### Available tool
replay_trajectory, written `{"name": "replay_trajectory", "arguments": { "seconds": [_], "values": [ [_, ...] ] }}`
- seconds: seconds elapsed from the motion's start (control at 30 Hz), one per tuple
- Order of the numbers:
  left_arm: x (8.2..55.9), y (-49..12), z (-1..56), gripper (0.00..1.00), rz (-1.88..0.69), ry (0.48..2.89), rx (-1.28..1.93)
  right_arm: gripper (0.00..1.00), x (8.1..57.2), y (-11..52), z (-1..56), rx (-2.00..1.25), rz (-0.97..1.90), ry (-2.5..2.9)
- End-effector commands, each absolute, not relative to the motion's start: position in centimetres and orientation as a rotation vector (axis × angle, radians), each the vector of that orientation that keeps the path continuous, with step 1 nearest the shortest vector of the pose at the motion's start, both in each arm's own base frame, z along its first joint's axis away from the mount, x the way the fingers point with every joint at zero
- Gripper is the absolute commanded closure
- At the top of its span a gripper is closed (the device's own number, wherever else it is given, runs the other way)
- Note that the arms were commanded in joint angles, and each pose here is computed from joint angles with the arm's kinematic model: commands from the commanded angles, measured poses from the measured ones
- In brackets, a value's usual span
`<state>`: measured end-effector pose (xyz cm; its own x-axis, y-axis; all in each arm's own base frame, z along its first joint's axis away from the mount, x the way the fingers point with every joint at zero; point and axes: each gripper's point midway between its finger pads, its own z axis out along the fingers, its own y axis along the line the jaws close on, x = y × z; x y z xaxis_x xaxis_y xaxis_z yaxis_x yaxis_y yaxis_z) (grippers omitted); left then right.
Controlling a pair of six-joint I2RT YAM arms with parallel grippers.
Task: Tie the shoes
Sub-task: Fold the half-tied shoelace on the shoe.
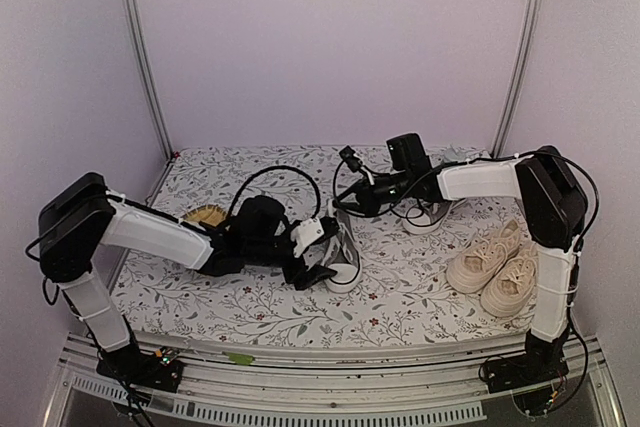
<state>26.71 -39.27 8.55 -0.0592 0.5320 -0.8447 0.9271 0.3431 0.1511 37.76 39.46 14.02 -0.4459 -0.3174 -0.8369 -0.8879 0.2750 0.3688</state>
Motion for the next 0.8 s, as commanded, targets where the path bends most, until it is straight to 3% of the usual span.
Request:
{"name": "replay_trajectory", "arguments": {
  "seconds": [0.0,0.17,0.2,0.27,0.3,0.67,0.77],
  "values": [
    [24.4,-37.1,11.5,0.09,-0.601,1.626,1.464,0.99,37.8,39.0,15.3,-1.136,1.185,1.810],
    [26.3,-35.0,16.7,0.12,-0.674,1.535,1.380,0.99,37.8,39.2,15.4,-1.179,1.178,1.769],
    [27.4,-34.5,17.7,0.18,-0.683,1.497,1.329,0.99,37.6,39.2,15.4,-1.185,1.184,1.763],
    [29.9,-34.2,19.5,0.39,-0.681,1.402,1.246,0.99,37.5,39.2,15.4,-1.192,1.189,1.757],
    [31.0,-34.4,19.4,0.43,-0.679,1.395,1.242,0.99,37.5,39.2,15.3,-1.193,1.189,1.756],
    [35.3,-38.5,16.7,0.50,-0.847,1.332,1.415,0.99,37.4,39.4,14.9,-1.216,1.204,1.741],
    [36.1,-38.9,16.1,0.57,-0.845,1.341,1.411,0.99,37.5,39.5,14.8,-1.221,1.205,1.742]
  ]
}}
